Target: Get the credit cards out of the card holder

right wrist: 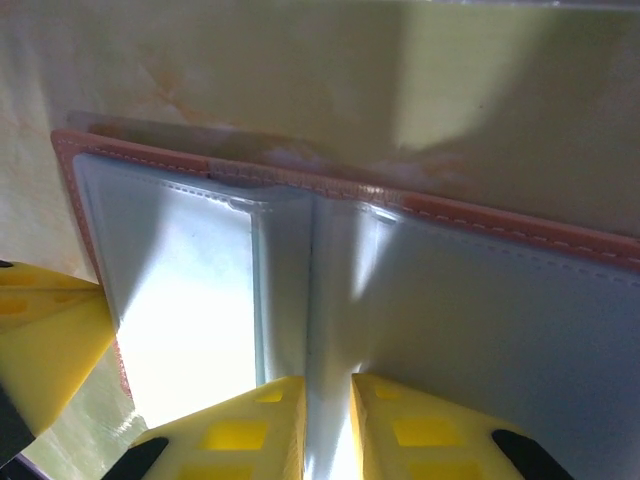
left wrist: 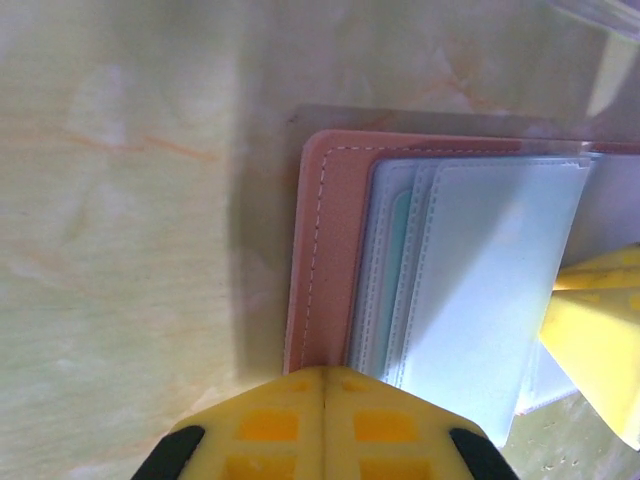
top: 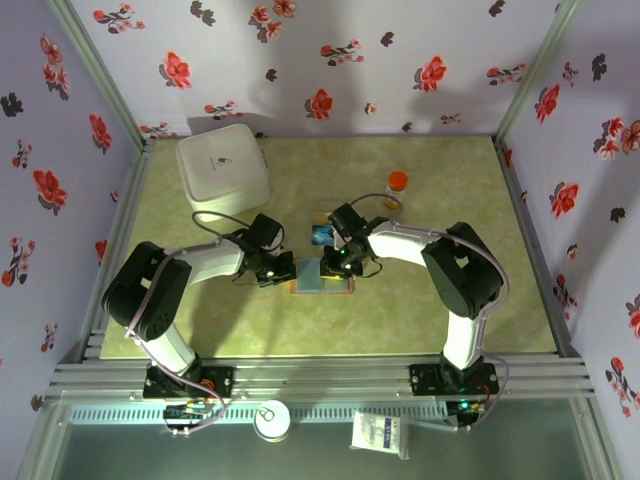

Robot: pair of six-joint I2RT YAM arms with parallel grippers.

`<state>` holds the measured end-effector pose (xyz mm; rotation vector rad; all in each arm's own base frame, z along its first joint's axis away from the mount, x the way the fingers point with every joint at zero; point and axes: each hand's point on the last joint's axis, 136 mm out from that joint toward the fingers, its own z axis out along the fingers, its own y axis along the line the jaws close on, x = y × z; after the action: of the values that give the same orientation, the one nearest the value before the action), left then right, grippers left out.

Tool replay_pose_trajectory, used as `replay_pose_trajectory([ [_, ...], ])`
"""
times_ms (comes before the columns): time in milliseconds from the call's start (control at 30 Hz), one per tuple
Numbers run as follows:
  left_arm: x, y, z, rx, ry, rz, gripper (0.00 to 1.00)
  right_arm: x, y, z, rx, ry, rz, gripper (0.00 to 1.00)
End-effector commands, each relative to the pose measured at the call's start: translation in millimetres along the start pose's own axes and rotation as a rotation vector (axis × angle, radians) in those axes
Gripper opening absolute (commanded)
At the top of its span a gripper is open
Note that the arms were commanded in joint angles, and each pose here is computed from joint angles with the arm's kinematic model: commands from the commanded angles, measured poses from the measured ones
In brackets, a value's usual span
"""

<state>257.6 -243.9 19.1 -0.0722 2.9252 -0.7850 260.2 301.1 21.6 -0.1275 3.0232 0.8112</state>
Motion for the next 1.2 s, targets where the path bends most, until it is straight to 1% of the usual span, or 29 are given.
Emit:
replay_pose_trajectory([
  [0, 1.6, 19.3, -4.0, -0.088, 0.008, 0.003, 0.00, 4.7, -5.9, -5.0, 0.013, -0.006, 0.018, 0.20],
  [300, 5.1, 25.1, -1.8, -0.102, 0.023, 0.002, 0.00, -8.6, 25.8, -25.6, -0.071, -0.063, -0.001, 0.21],
  [400, 5.3, 23.7, -3.1, -0.101, 0.025, 0.007, 0.00, -10.2, 44.9, -20.9, -0.135, -0.054, -0.014, 0.22],
  [533, 4.2, 25.4, -2.9, -0.104, 0.023, 0.005, 0.00, -9.9, 50.9, -4.5, -0.140, -0.011, -0.016, 0.23],
  [700, 4.8, 28.4, -2.6, -0.111, 0.028, 0.004, 0.00, -7.9, 36.9, 7.6, -0.084, 0.013, 0.001, 0.23],
  [867, 5.0, 29.7, -2.7, -0.115, 0.027, 0.002, 0.00, -2.8, 21.2, 2.5, -0.032, 0.001, 0.010, 0.22],
  [1067, 6.3, 32.3, -2.9, -0.122, 0.026, -0.001, 0.00, -1.0, 5.8, -5.2, -0.035, -0.021, 0.034, 0.22],
  [1167, 6.2, 32.4, -2.7, -0.123, 0.026, -0.002, 0.00, -0.1, 4.2, -5.3, -0.053, -0.019, 0.038, 0.22],
])
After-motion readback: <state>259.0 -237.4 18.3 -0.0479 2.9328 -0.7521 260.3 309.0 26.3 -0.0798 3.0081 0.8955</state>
